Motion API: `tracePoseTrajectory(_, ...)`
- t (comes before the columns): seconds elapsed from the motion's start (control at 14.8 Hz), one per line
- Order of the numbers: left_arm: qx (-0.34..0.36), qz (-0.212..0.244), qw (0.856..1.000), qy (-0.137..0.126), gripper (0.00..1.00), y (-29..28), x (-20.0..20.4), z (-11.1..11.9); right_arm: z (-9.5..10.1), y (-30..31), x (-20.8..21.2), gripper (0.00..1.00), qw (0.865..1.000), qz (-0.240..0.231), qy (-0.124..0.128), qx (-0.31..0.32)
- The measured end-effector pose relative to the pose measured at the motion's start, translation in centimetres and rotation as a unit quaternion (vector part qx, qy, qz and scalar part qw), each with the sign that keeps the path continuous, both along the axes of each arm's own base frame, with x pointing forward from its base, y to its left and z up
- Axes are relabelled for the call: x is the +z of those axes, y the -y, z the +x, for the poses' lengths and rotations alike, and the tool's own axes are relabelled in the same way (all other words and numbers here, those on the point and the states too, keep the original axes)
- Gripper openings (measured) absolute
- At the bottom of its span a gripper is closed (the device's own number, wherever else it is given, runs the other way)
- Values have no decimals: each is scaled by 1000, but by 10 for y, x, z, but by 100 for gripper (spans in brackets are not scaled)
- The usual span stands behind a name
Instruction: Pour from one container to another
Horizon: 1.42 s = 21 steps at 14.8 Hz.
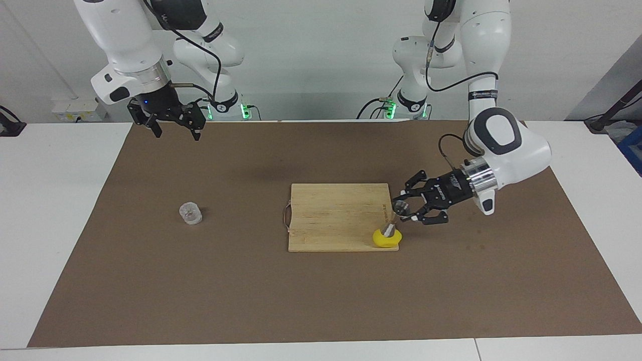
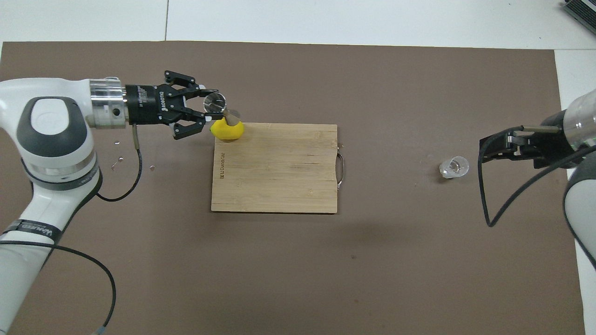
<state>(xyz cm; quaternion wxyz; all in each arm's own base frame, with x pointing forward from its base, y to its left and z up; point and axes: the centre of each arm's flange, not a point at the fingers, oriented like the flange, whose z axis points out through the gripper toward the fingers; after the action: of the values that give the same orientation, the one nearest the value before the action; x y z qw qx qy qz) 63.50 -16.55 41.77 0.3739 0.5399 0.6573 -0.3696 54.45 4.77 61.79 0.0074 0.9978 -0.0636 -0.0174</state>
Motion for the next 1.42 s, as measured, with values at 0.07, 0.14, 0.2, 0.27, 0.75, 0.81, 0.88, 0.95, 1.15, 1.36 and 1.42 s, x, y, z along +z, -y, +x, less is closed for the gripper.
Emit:
tracePoseTrajectory(0.07,-7,5,1000,4,50,27,0,-5,0,0,0,100,1000,0,0,0)
tracePoseTrajectory(0.14,-6,6,1000,9,50,54,1,-11,0,0,0,100,1000,0,0,0)
tracePoseTrajectory(0.2,4,3,1000,12,50,80,1,-17,0,0,0,100,1000,0,0,0)
tracePoseTrajectory(0.27,18,-1,1000,13,50,103,0,-24,0,1,0,100,1000,0,0,0)
tracePoseTrajectory(0.75,65,31,997,11,50,186,-37,-71,1,13,0,100,1000,0,0,-12)
tracePoseTrajectory(0.81,65,37,997,7,50,192,-45,-78,1,14,0,100,1000,0,0,-13)
tracePoseTrajectory(0.88,65,42,997,5,50,196,-50,-82,1,15,0,100,1000,0,0,-14)
tracePoseTrajectory(0.95,67,45,997,5,50,196,-52,-84,1,15,0,100,1000,0,0,-14)
tracePoseTrajectory(1.15,81,54,995,7,50,189,-56,-81,1,15,0,100,1000,0,0,-13)
tracePoseTrajectory(1.36,85,59,995,6,50,187,-61,-81,2,15,0,100,1000,0,3,-13)
tracePoseTrajectory(1.42,86,61,994,5,50,186,-63,-81,2,15,0,100,1000,0,3,-13)
